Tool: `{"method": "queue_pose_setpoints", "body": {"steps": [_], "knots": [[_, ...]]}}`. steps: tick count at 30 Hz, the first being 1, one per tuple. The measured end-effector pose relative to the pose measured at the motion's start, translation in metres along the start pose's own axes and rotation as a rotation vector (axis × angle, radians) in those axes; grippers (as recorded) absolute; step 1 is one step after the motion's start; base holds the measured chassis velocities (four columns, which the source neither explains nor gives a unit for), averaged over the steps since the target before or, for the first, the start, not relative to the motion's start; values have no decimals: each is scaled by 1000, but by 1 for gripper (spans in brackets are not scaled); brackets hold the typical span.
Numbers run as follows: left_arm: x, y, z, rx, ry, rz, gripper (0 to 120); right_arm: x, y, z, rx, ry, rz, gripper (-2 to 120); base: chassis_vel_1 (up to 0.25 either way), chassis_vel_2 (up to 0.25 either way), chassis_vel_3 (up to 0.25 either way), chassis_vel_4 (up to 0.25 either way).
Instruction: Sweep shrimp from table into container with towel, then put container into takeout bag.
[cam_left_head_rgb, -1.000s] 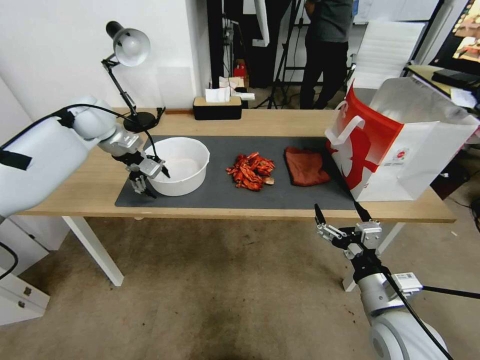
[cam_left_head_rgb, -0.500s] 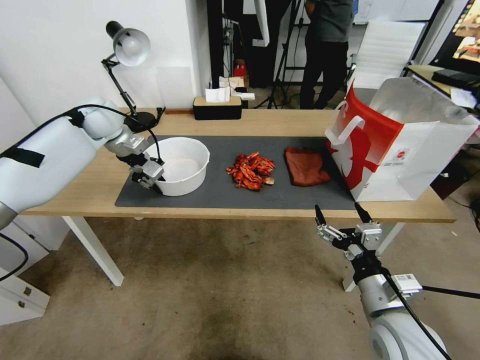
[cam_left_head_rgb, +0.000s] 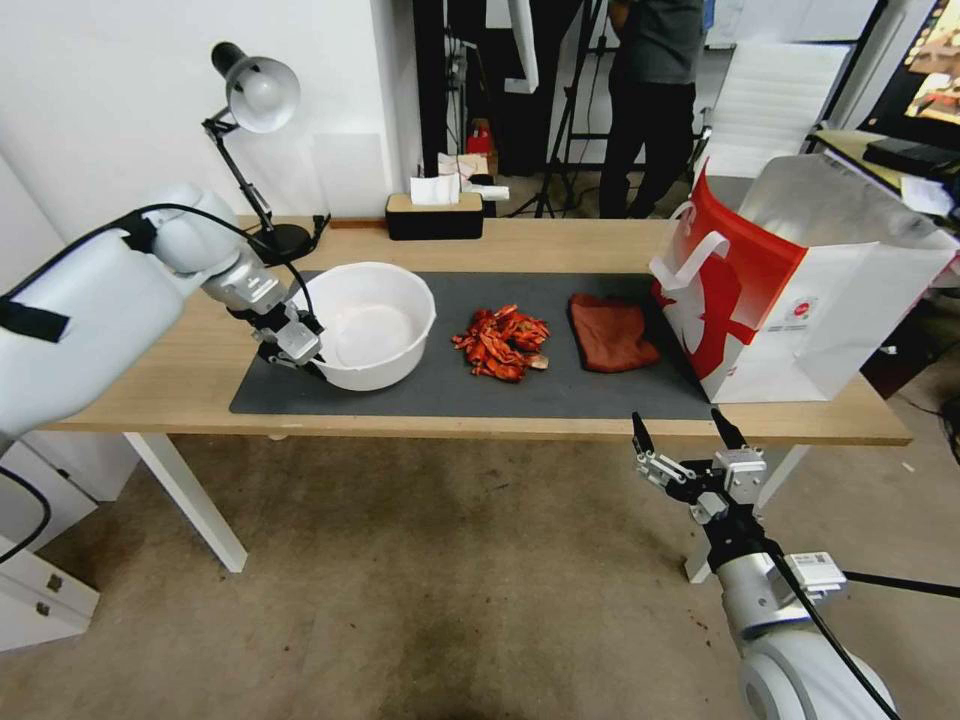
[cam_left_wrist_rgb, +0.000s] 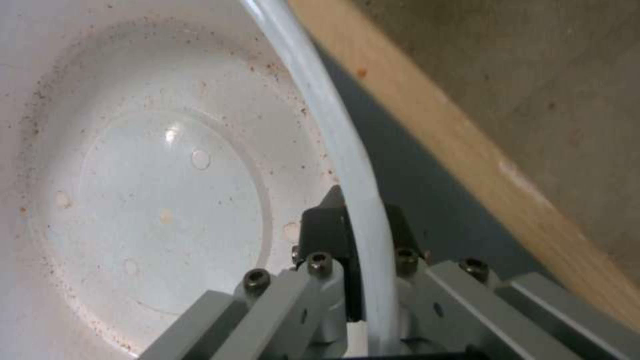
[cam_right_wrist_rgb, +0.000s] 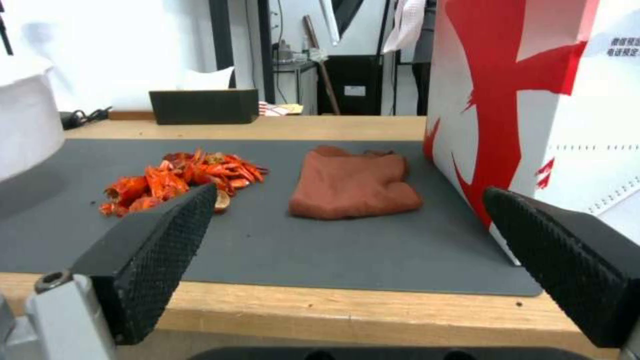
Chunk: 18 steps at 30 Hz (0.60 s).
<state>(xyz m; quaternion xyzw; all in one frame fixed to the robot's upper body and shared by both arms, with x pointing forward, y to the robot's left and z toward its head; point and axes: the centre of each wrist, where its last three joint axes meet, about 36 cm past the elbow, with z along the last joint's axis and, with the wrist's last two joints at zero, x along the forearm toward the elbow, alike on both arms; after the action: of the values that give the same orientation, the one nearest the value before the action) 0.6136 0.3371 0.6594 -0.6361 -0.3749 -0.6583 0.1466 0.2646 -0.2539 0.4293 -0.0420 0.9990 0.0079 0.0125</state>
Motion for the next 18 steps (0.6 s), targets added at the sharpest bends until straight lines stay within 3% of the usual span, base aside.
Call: {"method": "queue_pose_setpoints", "body": {"steps": [1, 3, 4, 6, 8, 9, 10, 11, 12, 13, 15, 18], "knots": [[0, 0, 0, 0, 0, 0, 0, 0, 0, 0, 0, 0, 0, 100, 0, 0, 0, 0], [-5, -21, -21, -82, -25, -24, 0, 1, 0, 1, 1, 1, 0, 100, 0, 0, 0, 0], [-5, -21, -21, -82, -25, -24, 0, 1, 0, 1, 1, 1, 0, 100, 0, 0, 0, 0], [-8, -37, -39, -143, -39, -36, 0, 2, 0, 0, 1, 0, 0, 100, 0, 0, 0, 0], [-12, -62, -70, -231, -57, -44, 0, 3, 0, 0, 4, 3, -2, 100, 0, 0, 0, 0], [-12, -62, -70, -231, -57, -44, 0, 3, 0, 0, 4, 3, -2, 100, 0, 0, 0, 0], [-13, -72, -81, -259, -63, -42, 0, 3, 0, 0, 4, 3, -2, 100, 0, 0, 0, 0], [-13, -73, -82, -262, -63, -43, 0, 3, 0, 0, 4, 3, -2, 100, 0, 0, 0, 0], [-18, -93, -99, -311, -64, -30, 0, 4, 0, 0, 5, 4, -4, 100, 0, 0, 0, 0], [-18, -93, -99, -311, -64, -30, 0, 4, 0, 0, 5, 4, -4, 100, 0, 0, 0, 0], [-32, -112, -114, -369, -82, 23, 0, 4, 2, 0, 7, 5, -6, 100, 0, 0, 0, 0], [-46, -123, -125, -420, -79, 65, 0, 4, 3, 0, 8, 5, -8, 100, 0, 0, 0, 0]]}}
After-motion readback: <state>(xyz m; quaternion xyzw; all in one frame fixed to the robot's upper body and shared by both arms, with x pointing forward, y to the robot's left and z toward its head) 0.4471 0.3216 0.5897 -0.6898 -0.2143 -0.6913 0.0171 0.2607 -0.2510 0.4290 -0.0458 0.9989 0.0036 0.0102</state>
